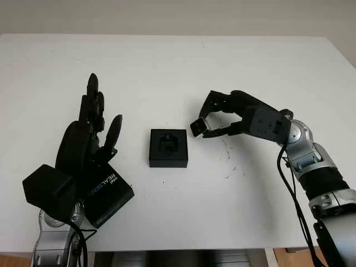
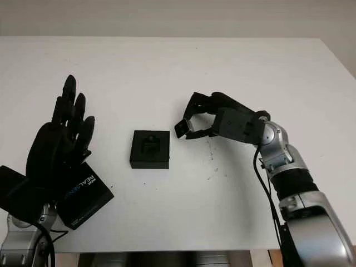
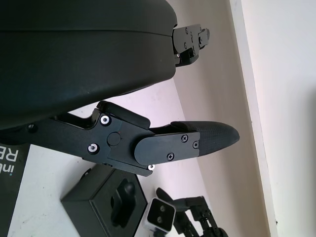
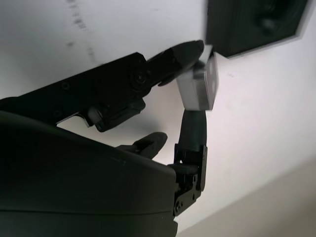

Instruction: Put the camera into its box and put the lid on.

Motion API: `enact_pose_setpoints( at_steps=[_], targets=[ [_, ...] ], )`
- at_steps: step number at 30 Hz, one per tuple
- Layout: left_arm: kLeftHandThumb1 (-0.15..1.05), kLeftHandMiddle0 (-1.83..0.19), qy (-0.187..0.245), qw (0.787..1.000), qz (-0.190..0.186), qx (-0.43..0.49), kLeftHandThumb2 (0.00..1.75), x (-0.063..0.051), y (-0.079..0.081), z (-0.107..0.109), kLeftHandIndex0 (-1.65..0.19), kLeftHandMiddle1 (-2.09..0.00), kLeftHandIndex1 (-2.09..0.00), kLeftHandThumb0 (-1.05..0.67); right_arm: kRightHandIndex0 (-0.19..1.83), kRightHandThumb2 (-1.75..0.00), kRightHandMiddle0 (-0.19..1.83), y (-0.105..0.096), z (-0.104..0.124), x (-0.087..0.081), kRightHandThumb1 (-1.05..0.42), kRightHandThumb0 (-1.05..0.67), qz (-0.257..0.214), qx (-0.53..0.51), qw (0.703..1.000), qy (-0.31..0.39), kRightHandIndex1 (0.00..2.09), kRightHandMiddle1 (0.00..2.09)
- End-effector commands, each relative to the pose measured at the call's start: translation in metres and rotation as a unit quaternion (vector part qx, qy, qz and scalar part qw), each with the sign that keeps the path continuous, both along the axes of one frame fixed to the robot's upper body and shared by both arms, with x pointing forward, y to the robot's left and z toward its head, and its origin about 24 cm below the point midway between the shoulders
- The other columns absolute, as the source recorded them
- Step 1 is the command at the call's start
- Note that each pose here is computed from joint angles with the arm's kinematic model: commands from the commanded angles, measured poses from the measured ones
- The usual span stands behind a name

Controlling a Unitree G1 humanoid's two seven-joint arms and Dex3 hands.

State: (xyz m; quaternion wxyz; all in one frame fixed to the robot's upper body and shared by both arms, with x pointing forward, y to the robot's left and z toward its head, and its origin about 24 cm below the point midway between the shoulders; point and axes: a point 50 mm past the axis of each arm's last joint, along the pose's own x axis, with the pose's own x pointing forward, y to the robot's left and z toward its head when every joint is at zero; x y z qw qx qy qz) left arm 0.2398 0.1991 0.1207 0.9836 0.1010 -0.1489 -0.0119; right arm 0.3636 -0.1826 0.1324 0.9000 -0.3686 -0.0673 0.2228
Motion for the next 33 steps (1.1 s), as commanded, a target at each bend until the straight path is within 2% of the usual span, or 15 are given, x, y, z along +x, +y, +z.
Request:
enact_pose_setpoints(
  at_steps=[1, 5, 11, 21, 28, 33],
  targets=[
    [1.05, 0.16, -0.004, 1.0, 0.001, 0.003, 0.51, -0.003, 0.001, 0.002, 0.18, -0.05, -0.05, -0.66, 0.43, -0.05, 0.45, 0.002, 0.002, -0.004, -1.01, -0.53, -0.011, 0.048, 0.999, -0.002, 0.24, 1.75],
    [1.05, 0.15, -0.005, 1.0, -0.003, 0.007, 0.52, -0.003, 0.002, 0.003, 0.18, -0.06, -0.05, -0.64, 0.38, -0.06, 0.42, 0.008, -0.002, -0.013, -1.01, -0.48, -0.028, 0.162, 0.986, 0.03, 0.22, 1.73],
    [1.05, 0.15, -0.001, 1.0, -0.005, 0.008, 0.5, -0.002, 0.004, 0.004, 0.18, -0.06, -0.06, -0.65, 0.38, -0.05, 0.44, 0.016, -0.007, -0.022, -1.01, -0.47, -0.045, 0.254, 0.965, 0.048, 0.23, 1.73],
    [1.05, 0.15, 0.001, 1.0, -0.004, 0.016, 0.5, -0.002, 0.008, 0.007, 0.18, -0.05, -0.05, -0.66, 0.36, -0.06, 0.43, 0.03, -0.022, -0.034, -1.03, -0.48, -0.05, 0.34, 0.937, 0.067, 0.25, 1.71],
    [1.05, 0.15, 0.0, 1.0, -0.006, 0.02, 0.5, -0.001, 0.009, 0.008, 0.17, -0.05, -0.06, -0.66, 0.32, -0.05, 0.43, 0.052, -0.043, -0.046, -1.02, -0.49, -0.055, 0.372, 0.923, 0.082, 0.24, 1.74],
    [1.05, 0.15, -0.001, 1.0, -0.008, 0.019, 0.5, -0.001, 0.009, 0.009, 0.17, -0.05, -0.05, -0.65, 0.28, -0.05, 0.42, 0.064, -0.054, -0.053, -1.02, -0.52, -0.051, 0.359, 0.928, 0.083, 0.21, 1.73]
  ],
)
